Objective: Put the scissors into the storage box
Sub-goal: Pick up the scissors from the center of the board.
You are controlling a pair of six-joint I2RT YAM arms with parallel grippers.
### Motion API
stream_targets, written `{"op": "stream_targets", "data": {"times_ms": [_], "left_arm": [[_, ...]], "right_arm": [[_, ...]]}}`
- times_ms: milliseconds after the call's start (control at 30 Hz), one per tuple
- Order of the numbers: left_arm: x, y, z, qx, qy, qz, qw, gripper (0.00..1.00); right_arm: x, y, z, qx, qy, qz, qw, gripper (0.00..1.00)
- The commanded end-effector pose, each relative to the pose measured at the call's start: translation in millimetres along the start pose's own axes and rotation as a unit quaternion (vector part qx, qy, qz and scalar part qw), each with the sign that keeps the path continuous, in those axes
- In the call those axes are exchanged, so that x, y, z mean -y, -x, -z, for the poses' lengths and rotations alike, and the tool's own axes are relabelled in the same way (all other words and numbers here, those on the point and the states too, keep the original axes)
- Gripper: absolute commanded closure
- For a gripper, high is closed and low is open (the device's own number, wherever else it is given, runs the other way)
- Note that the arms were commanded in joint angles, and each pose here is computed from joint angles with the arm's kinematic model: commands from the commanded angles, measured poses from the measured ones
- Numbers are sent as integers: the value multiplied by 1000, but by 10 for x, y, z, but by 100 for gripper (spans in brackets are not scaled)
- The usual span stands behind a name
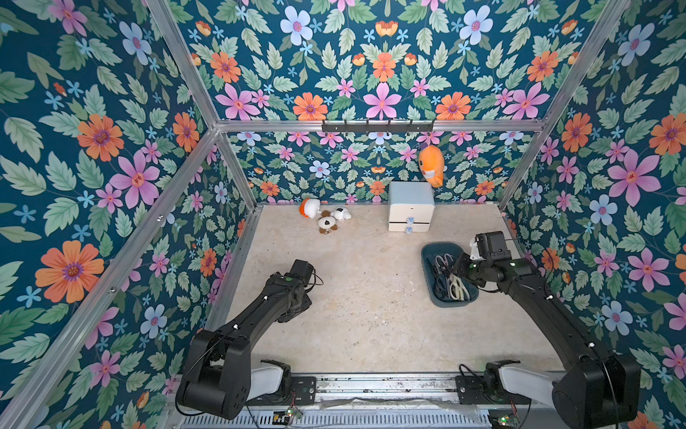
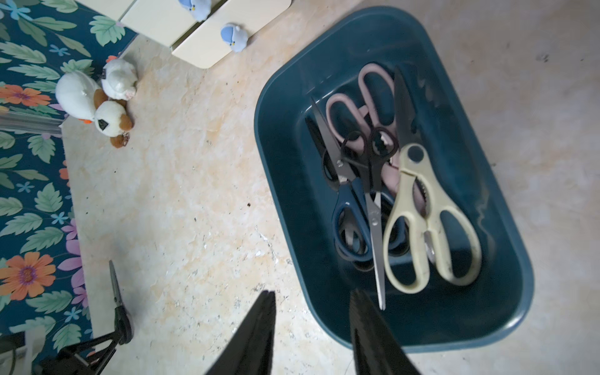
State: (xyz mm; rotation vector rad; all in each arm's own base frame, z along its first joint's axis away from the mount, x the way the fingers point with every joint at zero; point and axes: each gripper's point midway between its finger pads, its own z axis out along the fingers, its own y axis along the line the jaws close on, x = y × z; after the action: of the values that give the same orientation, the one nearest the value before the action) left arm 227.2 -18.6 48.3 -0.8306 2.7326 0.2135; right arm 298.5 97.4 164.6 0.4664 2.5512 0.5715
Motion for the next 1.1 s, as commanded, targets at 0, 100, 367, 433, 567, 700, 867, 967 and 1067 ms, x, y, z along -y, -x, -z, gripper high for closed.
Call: {"op": "stream_targets", "data": {"times_ms": [0, 100, 367, 433, 567, 700, 867, 967, 1067], "left_arm": [[9, 59, -39, -1, 2, -12, 1000, 57], [-29, 87, -89, -9, 16, -15, 1000, 58], [-32, 159, -171, -27, 6, -11, 1000, 63], [-47, 153, -203, -33, 0, -6, 999, 64], [-65, 144, -259, -42, -6, -3, 999, 65], [-41, 126, -307, -51, -15, -2, 999, 66], [-48, 100, -380, -56, -14, -6, 998, 67], [-60, 73, -432, -62, -14, -7, 998, 68], [-62, 50, -482, -68, -15, -9, 998, 68]], "right_arm": [[-48, 1, 30, 12, 15, -19, 1000, 59], [-55, -2, 54, 11, 14, -15, 1000, 59], [-47, 3, 71, 10, 8, -14, 1000, 59], [-35, 6, 72, 11, 4, -12, 1000, 59], [-17, 5, 72, 12, -1, -11, 1000, 59], [-15, 18, 76, 14, -3, -11, 1000, 59], [-17, 34, 74, 17, -3, -15, 1000, 59], [-12, 41, 83, 19, -5, -17, 1000, 59], [-5, 49, 87, 20, -8, -18, 1000, 59]]}}
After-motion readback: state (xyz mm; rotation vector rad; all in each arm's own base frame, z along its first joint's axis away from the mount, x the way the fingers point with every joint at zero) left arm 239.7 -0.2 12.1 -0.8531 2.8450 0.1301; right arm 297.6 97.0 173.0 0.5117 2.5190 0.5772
